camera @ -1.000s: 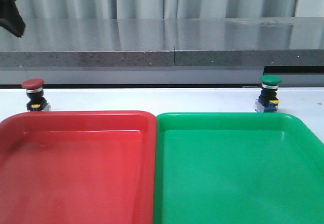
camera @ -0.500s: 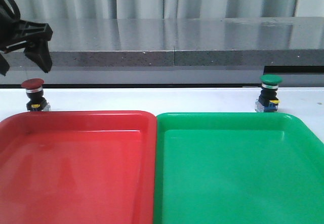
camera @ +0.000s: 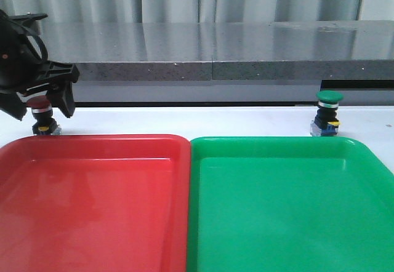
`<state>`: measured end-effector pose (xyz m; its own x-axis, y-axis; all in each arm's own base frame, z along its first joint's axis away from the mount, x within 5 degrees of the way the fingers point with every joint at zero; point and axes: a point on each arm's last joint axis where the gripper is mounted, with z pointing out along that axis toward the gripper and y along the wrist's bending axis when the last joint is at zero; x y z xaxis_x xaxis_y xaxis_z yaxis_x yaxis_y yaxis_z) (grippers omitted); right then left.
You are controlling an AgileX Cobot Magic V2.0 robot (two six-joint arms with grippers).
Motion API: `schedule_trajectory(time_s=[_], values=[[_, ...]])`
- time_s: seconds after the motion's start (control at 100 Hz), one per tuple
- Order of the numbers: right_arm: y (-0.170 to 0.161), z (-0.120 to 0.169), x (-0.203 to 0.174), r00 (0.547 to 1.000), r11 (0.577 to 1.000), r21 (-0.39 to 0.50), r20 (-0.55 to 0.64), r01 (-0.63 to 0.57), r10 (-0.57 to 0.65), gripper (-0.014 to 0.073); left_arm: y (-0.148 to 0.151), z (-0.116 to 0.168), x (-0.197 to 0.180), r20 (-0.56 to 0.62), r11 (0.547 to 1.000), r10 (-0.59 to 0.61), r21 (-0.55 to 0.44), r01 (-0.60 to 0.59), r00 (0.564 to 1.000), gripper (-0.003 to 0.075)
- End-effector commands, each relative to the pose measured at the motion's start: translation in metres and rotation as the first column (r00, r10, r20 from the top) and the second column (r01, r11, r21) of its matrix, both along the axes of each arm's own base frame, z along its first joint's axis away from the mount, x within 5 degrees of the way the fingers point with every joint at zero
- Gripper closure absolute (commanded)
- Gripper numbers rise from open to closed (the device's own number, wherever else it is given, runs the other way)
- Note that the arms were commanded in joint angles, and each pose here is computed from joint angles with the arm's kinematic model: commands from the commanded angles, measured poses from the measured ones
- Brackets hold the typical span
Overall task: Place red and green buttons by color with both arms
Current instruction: 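Move the left gripper down over the red-capped button, then close the left gripper on the red button and lift it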
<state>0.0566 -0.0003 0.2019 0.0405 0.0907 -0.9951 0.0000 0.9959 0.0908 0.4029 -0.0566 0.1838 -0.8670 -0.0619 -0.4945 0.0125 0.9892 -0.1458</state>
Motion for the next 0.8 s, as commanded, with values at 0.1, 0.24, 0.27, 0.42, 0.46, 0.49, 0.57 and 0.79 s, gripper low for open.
schedule_trajectory(time_s=[0.1,0.24,0.27,0.42,0.46,0.49,0.57,0.79], values=[[0.0,0.013,-0.003,0.994,1.0,-0.019,0.105,0.002,0.0,0.0659,-0.003,0.034,0.006,0.142,1.0,0.012,-0.027,-0.008,0.99,0.0329],[0.0,0.013,-0.003,0.994,1.0,-0.019,0.105,0.002,0.0,0.0659,-0.003,0.034,0.006,0.146,1.0,0.012,-0.027,-0.009,0.989,0.0454],[0.0,0.013,-0.003,0.994,1.0,-0.019,0.105,0.002,0.0,0.0659,-0.003,0.035,0.006,0.148,1.0,0.012,-0.028,-0.008,0.989,0.0472],[0.0,0.013,-0.003,0.994,1.0,-0.019,0.105,0.002,0.0,0.0659,-0.004,0.045,0.004,0.18,1.0,0.004,-0.022,0.0,0.984,0.054],[0.0,0.013,-0.003,0.994,1.0,-0.019,0.105,0.002,0.0,0.0659,-0.005,0.049,0.003,0.191,1.0,0.002,-0.023,0.002,0.982,0.0552],[0.0,0.013,-0.003,0.994,1.0,-0.019,0.105,0.002,0.0,0.0659,-0.005,0.053,0.002,0.2,1.0,0.002,-0.024,0.002,0.98,0.0556],[0.0,0.013,-0.003,0.994,1.0,-0.019,0.105,0.002,0.0,0.0659,-0.004,0.065,-0.002,0.228,1.0,0.003,-0.028,0.003,0.974,0.0565],[0.0,0.013,-0.003,0.994,1.0,-0.019,0.105,0.002,0.0,0.0659,-0.001,0.102,-0.029,0.301,0.999,0.019,-0.051,-0.004,0.953,0.0564]])
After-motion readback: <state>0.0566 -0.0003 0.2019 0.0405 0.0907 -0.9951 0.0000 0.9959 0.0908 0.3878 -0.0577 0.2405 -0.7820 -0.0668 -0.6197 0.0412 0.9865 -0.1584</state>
